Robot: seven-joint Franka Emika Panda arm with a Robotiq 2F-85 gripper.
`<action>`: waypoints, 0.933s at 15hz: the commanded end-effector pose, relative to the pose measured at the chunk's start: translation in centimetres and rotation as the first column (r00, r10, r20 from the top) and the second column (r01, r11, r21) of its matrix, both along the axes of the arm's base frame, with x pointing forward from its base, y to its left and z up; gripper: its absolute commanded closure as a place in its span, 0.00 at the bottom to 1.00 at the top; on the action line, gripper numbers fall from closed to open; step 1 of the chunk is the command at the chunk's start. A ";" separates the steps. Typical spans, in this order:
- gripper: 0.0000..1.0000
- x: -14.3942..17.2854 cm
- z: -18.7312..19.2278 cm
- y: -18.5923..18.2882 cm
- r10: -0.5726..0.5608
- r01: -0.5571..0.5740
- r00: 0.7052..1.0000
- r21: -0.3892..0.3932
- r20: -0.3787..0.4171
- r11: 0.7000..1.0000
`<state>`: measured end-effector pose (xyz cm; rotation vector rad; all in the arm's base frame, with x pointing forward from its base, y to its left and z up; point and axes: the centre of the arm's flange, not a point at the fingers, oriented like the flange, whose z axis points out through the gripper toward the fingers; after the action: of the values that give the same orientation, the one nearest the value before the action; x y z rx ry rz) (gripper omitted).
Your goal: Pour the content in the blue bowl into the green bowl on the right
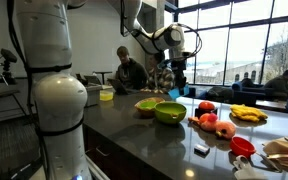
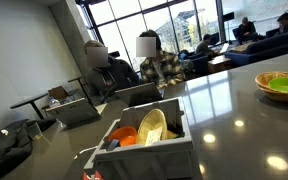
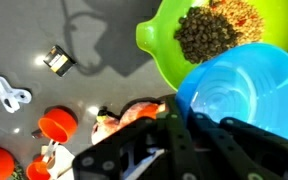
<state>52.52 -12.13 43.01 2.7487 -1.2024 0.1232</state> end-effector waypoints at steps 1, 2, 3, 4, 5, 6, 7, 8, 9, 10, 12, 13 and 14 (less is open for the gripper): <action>0.99 -4.0 1.3 -0.5 0.017 -0.025 0.996 0.088 0.091 0.996; 0.99 -4.8 1.0 -0.9 0.005 -0.016 0.995 0.116 0.098 0.993; 0.99 -5.7 0.6 -1.4 -0.010 -0.005 0.995 0.142 0.101 0.990; 0.99 -6.7 0.0 -2.1 -0.031 0.013 0.994 0.170 0.105 0.985; 0.99 -7.6 -0.6 -2.7 -0.052 0.031 0.993 0.191 0.107 0.981; 0.99 -8.7 -1.1 -3.5 -0.074 0.051 0.992 0.212 0.104 0.976; 0.99 -9.6 -1.8 -4.2 -0.095 0.070 0.990 0.227 0.101 0.971; 0.99 -10.6 -2.6 -5.0 -0.116 0.089 0.989 0.244 0.096 0.966; 0.99 -11.5 -3.3 -5.7 -0.134 0.107 0.987 0.258 0.086 0.960; 0.99 -12.3 -4.0 -6.4 -0.147 0.122 0.986 0.268 0.076 0.956; 0.99 -13.4 -5.3 -7.4 -0.163 0.142 0.985 0.279 0.052 0.950; 0.99 -13.8 -5.9 -7.9 -0.161 0.143 0.986 0.281 0.042 0.949; 0.99 -14.1 -6.4 -8.2 -0.160 0.144 0.987 0.281 0.034 0.949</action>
<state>40.21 -19.56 37.44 2.8668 -1.5406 0.0074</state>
